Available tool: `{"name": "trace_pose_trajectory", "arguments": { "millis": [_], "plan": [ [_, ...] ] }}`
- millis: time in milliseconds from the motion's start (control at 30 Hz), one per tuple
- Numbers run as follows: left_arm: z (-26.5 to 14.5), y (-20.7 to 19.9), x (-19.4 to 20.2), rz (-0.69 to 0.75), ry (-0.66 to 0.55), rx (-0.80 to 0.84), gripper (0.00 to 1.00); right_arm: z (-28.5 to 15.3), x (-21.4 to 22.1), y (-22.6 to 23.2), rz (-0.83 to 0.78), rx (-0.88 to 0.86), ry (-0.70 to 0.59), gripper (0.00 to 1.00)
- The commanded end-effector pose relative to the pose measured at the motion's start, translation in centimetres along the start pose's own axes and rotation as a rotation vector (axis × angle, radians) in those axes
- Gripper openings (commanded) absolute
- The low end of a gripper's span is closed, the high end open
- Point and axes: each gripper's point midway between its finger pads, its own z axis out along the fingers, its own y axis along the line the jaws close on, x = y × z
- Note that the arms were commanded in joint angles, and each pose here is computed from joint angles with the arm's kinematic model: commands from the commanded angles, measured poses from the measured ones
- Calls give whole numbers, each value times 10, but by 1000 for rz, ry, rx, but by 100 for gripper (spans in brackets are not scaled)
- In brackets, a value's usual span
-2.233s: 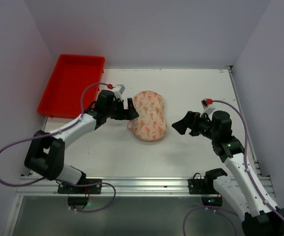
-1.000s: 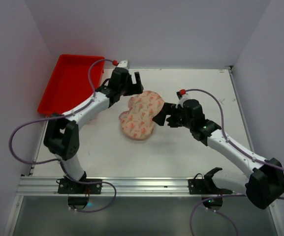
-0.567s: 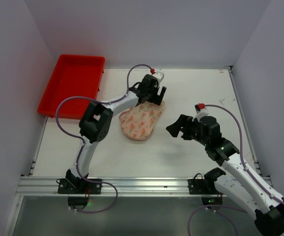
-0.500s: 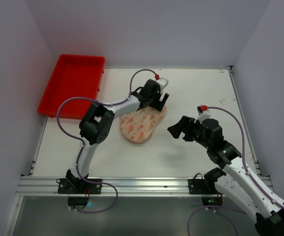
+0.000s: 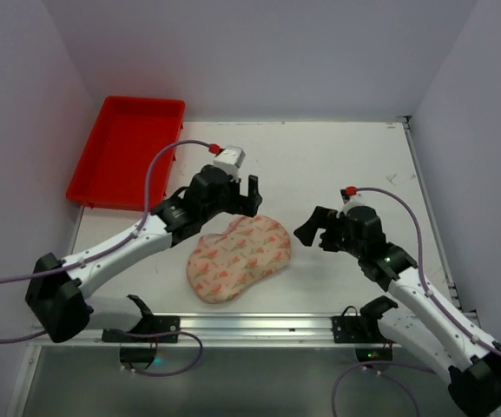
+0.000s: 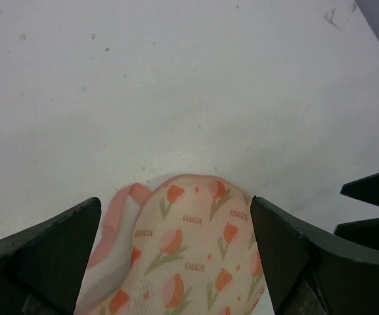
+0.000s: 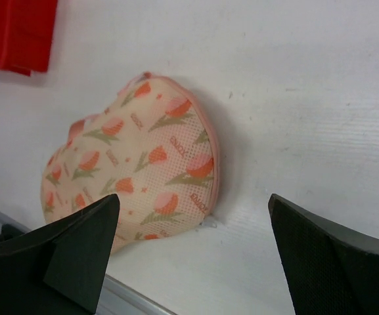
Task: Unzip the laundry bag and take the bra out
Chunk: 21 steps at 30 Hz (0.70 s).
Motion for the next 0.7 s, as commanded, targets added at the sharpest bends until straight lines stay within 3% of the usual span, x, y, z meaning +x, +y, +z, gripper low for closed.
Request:
{"name": "trace_pose_trajectory", "arguments": {
  "millis": [0,133,367,467,533,567,633,667],
  "plan": [
    [-29,37,66,-247,140,-200,99,14,2,27,-27,-102,92,96],
    [-47,45,120,-427,195,-215,99,37,16,43,-56,-188,216,92],
    [-44,64,167,-480,248,-252,98,80,46,44,-66,-196,389,90],
    [-21,82,160,-446,245,-234,98,90,58,37,-61,-190,423,85],
    [0,85,123,-356,161,-167,98,91,67,36,-56,-200,446,82],
    [13,90,124,-318,184,-170,98,90,71,37,-56,-211,461,79],
    [36,85,76,-162,92,-115,98,88,78,39,-59,-216,483,75],
    [50,88,79,-124,115,-112,99,87,81,41,-59,-222,492,73]
  ]
}}
